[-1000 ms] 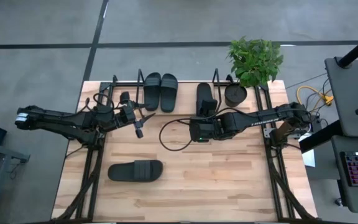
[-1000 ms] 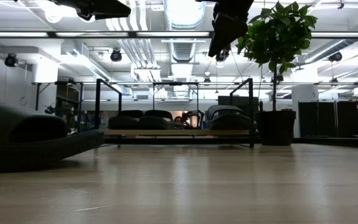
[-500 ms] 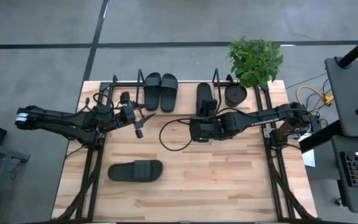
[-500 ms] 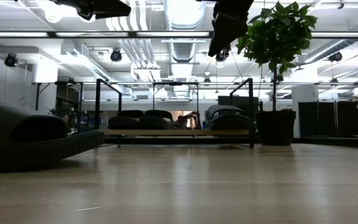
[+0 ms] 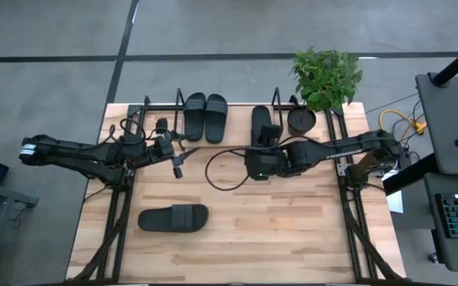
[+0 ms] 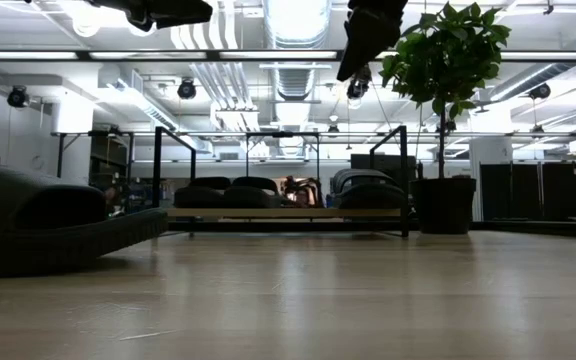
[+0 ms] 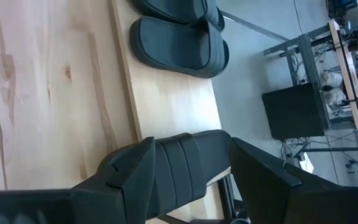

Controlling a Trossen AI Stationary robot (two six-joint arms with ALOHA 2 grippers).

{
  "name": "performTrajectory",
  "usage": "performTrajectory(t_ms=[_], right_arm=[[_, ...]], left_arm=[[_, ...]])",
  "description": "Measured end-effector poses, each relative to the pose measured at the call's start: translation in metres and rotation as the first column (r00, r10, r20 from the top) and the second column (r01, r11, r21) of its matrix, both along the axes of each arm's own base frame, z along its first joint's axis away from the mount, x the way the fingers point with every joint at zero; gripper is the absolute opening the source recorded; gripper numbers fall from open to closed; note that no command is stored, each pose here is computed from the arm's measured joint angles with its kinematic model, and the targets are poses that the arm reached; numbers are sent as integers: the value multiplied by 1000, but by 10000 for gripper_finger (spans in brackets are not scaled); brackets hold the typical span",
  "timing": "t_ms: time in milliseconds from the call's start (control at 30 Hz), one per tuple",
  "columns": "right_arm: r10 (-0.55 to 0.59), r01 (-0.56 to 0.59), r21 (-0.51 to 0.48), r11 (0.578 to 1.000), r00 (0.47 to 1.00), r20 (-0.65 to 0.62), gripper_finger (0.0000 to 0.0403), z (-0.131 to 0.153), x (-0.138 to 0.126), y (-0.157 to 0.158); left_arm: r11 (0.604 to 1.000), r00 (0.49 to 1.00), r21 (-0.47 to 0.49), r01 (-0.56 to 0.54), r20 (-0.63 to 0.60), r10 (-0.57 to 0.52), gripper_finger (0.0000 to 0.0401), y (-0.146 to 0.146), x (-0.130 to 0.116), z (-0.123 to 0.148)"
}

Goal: Pick and place slides into the shelf
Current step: Put the black slide on the shelf

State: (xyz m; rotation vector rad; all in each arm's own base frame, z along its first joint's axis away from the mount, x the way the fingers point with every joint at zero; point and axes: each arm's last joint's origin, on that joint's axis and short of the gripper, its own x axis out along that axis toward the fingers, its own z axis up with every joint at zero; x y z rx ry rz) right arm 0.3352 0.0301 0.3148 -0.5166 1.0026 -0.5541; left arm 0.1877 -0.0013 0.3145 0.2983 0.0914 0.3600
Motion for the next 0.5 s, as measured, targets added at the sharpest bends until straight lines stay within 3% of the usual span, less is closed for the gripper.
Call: performTrajectory(t_ms=[300,500], right_arm=[[8,-8,5,1000,999,48,196,14,-9,-1],[59,-73,100,992,989,135,196,35,-22,-1]], left_arm=[[999,1000,-46,17,18,-16,164,0,0,0],[996,998,-73,55,30,-53,164,-1,0,1]])
